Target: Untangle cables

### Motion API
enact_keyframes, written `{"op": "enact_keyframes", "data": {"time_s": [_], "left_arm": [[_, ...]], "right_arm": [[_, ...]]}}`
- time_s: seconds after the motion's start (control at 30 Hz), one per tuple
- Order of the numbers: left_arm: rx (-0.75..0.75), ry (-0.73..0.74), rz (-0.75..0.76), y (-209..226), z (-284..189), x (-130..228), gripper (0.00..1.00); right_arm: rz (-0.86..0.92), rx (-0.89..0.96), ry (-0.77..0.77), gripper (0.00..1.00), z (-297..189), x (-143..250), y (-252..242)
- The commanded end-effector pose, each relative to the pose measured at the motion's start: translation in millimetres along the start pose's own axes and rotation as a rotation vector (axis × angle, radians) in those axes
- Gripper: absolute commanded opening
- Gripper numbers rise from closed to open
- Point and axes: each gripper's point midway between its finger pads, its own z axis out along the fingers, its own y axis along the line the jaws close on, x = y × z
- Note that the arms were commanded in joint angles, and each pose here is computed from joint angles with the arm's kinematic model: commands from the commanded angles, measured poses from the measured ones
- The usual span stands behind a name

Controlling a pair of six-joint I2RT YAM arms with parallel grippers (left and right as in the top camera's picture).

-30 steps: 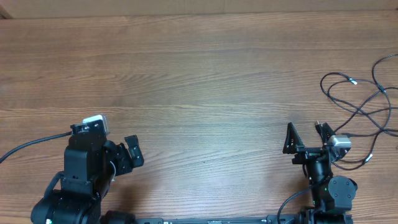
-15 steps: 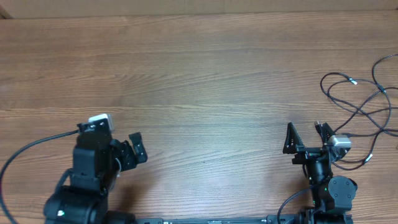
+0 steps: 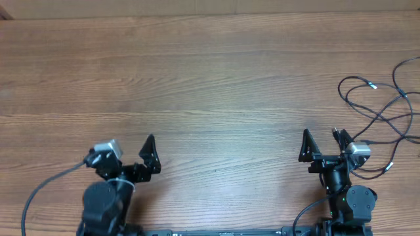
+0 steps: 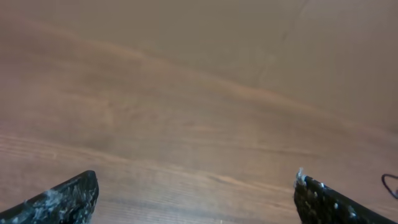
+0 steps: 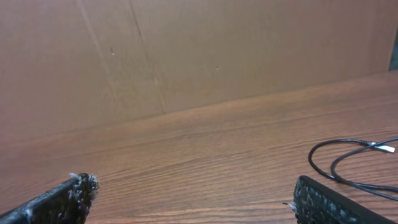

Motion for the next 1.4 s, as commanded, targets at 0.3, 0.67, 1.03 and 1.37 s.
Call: {"op": "enact_keyframes", "data": {"time_s": [0.3,0.67,1.03,1.37], "left_arm": [[0.046,-0.245,0.146,1.2,-4.0,-11.9,1.0],[0.072,-0.388,0.215,5.5,13.5,-3.6,0.99],[0.017,-0.174,0.334,22.5,28.5,45.2,1.0],[0.016,-0.175,0.333,22.5,28.5,44.9,1.0]], "right_arm": [[0.0,0.0,-0.002,1.0,0.1,2.1,-1.1],[0.0,0.0,-0.002,1.0,0.1,2.1,-1.1],[0.0,0.0,-0.002,1.0,0.1,2.1,-1.1],[0.0,0.0,-0.002,1.0,0.1,2.1,-1.1]]}}
